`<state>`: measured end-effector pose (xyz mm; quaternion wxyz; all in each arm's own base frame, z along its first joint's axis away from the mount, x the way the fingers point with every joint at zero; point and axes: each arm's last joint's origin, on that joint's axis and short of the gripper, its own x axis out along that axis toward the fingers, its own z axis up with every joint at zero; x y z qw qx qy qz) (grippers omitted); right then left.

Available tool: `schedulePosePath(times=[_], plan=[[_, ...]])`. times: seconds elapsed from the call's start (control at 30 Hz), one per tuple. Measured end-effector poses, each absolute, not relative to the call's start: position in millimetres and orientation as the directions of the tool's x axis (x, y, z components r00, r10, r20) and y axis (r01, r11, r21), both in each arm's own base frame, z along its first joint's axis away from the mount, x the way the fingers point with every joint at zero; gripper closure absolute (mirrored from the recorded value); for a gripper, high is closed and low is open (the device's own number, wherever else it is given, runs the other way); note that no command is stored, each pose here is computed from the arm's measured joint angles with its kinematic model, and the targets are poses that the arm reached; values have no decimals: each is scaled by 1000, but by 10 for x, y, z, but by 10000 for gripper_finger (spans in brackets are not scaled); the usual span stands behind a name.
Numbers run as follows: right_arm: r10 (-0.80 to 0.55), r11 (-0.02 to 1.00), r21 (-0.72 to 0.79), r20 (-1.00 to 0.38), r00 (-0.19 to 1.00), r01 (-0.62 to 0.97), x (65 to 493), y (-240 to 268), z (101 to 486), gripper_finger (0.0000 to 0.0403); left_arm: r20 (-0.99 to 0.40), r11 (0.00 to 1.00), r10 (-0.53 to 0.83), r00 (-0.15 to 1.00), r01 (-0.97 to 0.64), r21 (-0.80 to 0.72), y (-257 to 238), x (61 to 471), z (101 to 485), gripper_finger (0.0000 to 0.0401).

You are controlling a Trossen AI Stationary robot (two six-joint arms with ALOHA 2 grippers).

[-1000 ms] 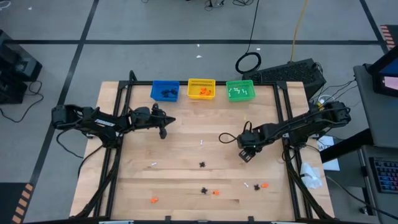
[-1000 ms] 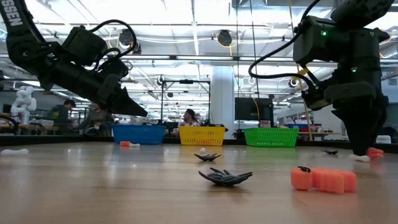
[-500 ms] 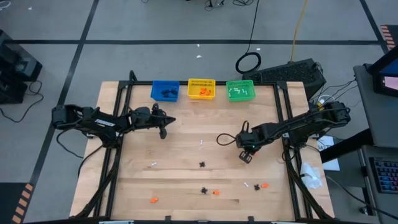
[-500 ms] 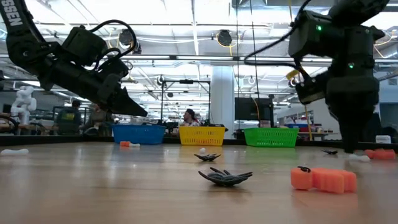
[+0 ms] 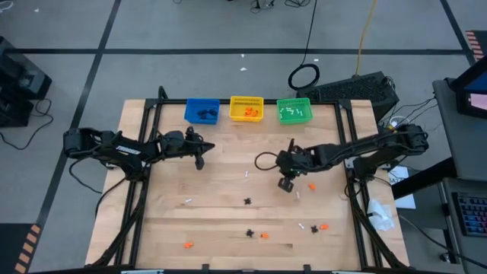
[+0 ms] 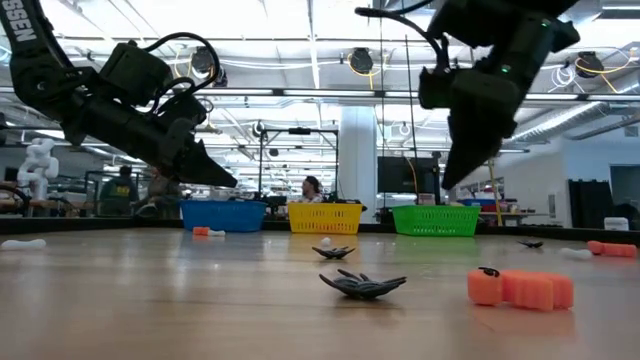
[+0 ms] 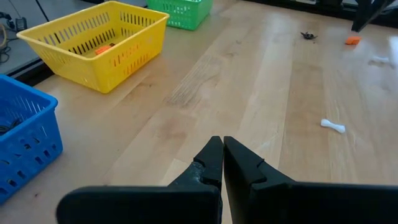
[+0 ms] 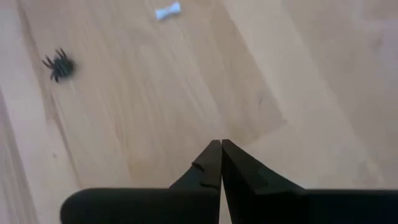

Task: Sort Halloween decoration
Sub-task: Put the orange skeleton toy into the yellow bin

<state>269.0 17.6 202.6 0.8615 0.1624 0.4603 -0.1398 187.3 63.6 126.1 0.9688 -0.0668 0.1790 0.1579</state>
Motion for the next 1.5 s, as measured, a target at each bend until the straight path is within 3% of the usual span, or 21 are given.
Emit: schedulePosePath(times=[0.1,0.37,0.77,0.97,1.17,1.5], plan=[[-93,914,129,-855,510,384,2695,156,2105,403,-368,941,282,886,-330,-73,637,1873,1261,396],[12,870,146,-962,274,471,2486,369,2157,392,-368,942,283,886,-329,-66,637,1873,1261,396],[-30,790,-40,-999,-27,612,1968,559,1612,266,-370,941,283,885,-332,-73,637,1873,1259,396],[-26,807,-35,-999,-24,589,1848,524,1387,240,-371,940,283,885,-332,-73,637,1872,1258,396],[-2,809,-18,-1000,-28,587,1824,516,1337,269,-371,940,283,885,-332,-73,637,1872,1258,396],[18,838,24,-1000,17,545,1918,545,1414,394,-371,940,283,884,-332,-74,637,1872,1258,396]])
